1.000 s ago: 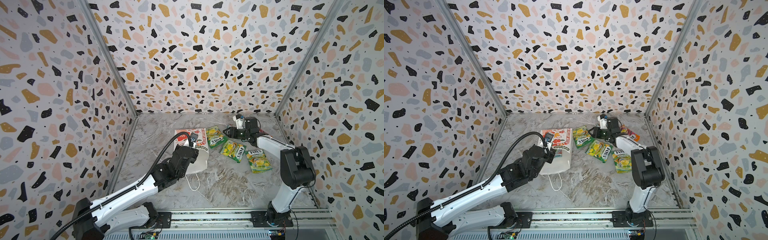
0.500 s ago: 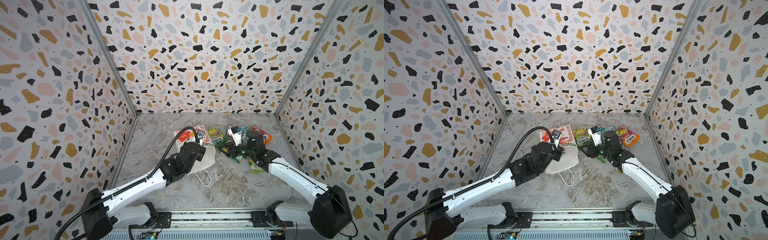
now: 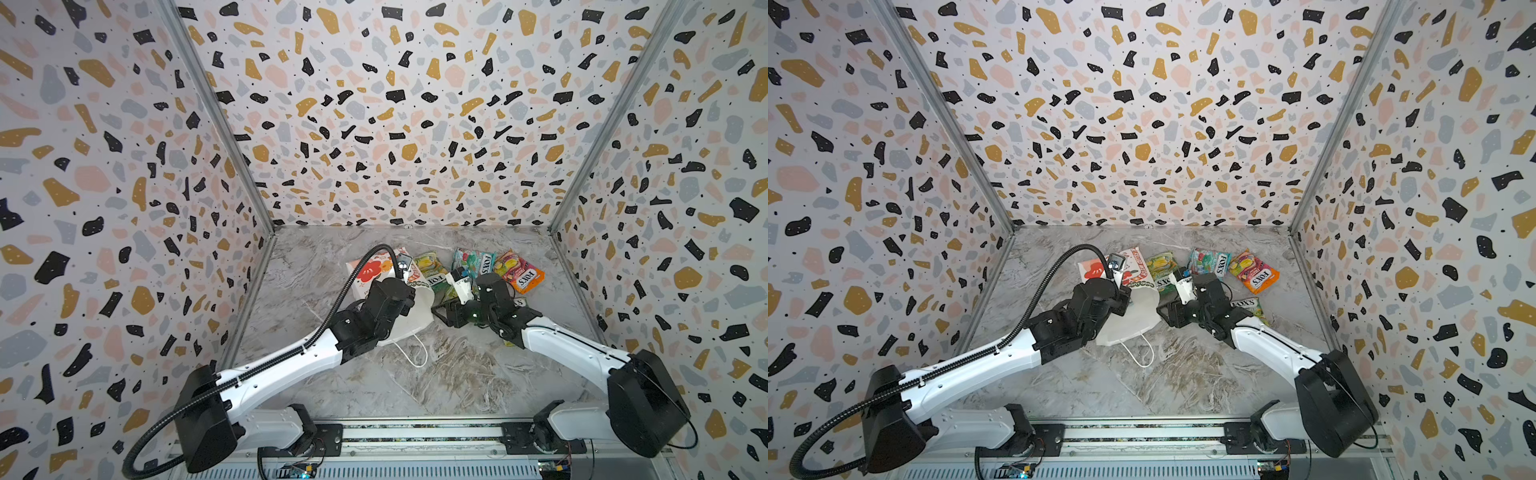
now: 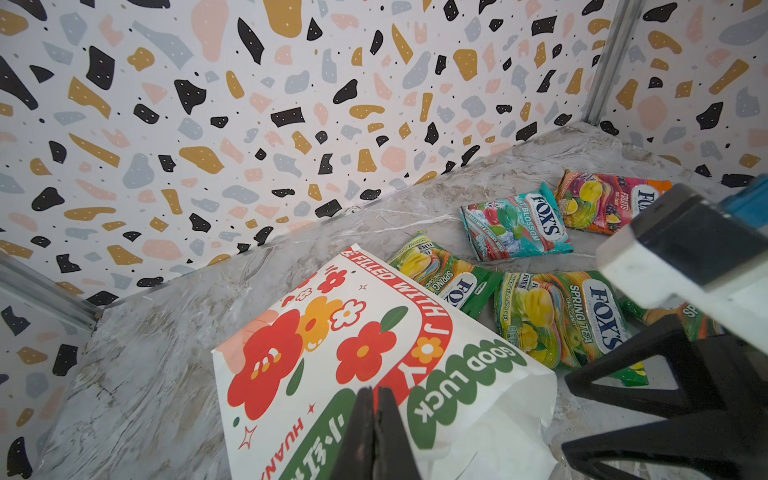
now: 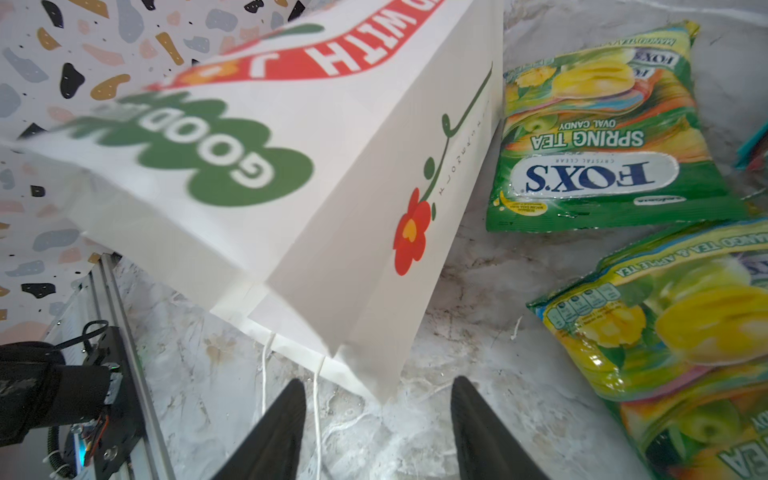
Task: Take the snacks out of the paper bag
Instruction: 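Move the right gripper back over the bag and lower it inside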
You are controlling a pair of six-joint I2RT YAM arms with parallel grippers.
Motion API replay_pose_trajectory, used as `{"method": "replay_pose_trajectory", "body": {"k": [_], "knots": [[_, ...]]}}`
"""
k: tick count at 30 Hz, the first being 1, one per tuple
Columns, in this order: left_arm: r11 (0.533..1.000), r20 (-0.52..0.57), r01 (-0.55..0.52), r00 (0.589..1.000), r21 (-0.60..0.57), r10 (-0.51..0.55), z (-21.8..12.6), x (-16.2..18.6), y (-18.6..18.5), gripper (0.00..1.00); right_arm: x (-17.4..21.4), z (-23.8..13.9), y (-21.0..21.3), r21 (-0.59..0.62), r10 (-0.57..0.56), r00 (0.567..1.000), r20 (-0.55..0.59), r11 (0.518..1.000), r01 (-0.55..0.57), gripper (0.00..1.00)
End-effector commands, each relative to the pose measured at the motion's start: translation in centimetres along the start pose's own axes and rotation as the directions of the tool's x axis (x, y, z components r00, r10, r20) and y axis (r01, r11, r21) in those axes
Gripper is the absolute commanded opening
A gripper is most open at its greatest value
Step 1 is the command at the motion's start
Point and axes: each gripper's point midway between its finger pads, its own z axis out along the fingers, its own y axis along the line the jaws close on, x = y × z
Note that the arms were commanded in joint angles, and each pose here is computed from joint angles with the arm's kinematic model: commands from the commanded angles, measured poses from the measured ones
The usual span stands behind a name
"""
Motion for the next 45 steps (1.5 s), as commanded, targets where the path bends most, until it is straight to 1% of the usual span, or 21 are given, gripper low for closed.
{"method": "replay_pose_trajectory", "body": {"k": [1,4,10,13,16,19,23,25,27,31,33,36,38,45], "knots": [[0.998,0.044,0.042,0.998,-0.049,-0.040,-0.2,-2.0,1.1,0.00,-2.8,0.9,0.3,-0.007,-0.039,0.997,0.061,0.999,0.039,0.57],[0.996,0.040,0.038,0.999,-0.075,-0.035,-0.3,-2.0,1.5,0.00,-3.1,2.6,-0.3,-0.001,-0.041,0.998,0.040,0.999,0.041,0.57],[0.988,0.042,0.046,0.998,-0.146,-0.040,-0.6,-1.9,2.9,0.00,-5.6,5.1,-1.9,0.057,-0.063,0.997,0.035,0.997,0.061,0.56],[0.988,0.045,0.048,0.998,-0.147,-0.042,-0.6,-2.0,2.9,0.00,-6.9,6.4,-2.8,0.090,-0.067,0.997,0.025,0.994,0.064,0.56],[0.988,0.043,0.046,0.998,-0.150,-0.040,-0.3,-2.0,2.8,0.00,-7.9,6.8,-3.9,0.147,-0.055,0.998,0.023,0.988,0.051,0.56],[0.987,0.034,0.030,0.999,-0.159,-0.025,0.2,-2.1,2.7,0.00,-8.1,6.1,-3.7,0.154,-0.039,0.999,0.035,0.987,0.034,0.56],[0.986,0.025,0.010,1.000,-0.166,-0.006,1.0,-2.4,2.5,0.00,-7.2,3.7,-2.5,0.131,-0.011,0.999,0.050,0.991,0.004,0.57],[0.985,0.022,0.001,1.000,-0.173,0.003,1.4,-2.7,2.5,0.00,-6.4,2.5,-1.5,0.095,0.017,0.998,0.052,0.995,-0.022,0.56],[0.984,0.020,-0.001,1.000,-0.180,0.004,1.7,-3.0,2.5,0.00,-5.4,1.6,0.3,0.044,0.037,0.998,0.050,0.998,-0.039,0.55],[0.985,0.023,-0.001,1.000,-0.173,0.005,2.1,-3.6,2.3,0.00,-3.7,0.4,4.4,-0.040,0.020,0.999,0.041,0.999,-0.018,0.55],[0.985,0.026,0.000,1.000,-0.173,0.005,2.2,-3.9,2.3,0.00,-3.1,0.3,5.9,-0.072,0.050,0.998,0.044,0.996,-0.047,0.54],[0.985,0.028,-0.004,1.000,-0.170,0.009,2.2,-4.3,2.2,0.00,-2.1,0.9,7.4,-0.124,0.117,0.993,0.025,0.986,-0.113,0.52],[0.986,0.033,-0.011,0.999,-0.168,0.016,2.2,-4.4,2.2,0.00,-1.4,2.0,8.6,-0.157,0.140,0.990,0.010,0.978,-0.137,0.51],[0.986,0.053,-0.025,0.998,-0.163,0.034,1.8,-4.3,2.5,0.00,-0.3,6.5,10.7,-0.180,0.206,0.976,-0.074,0.960,-0.216,0.48]]}}
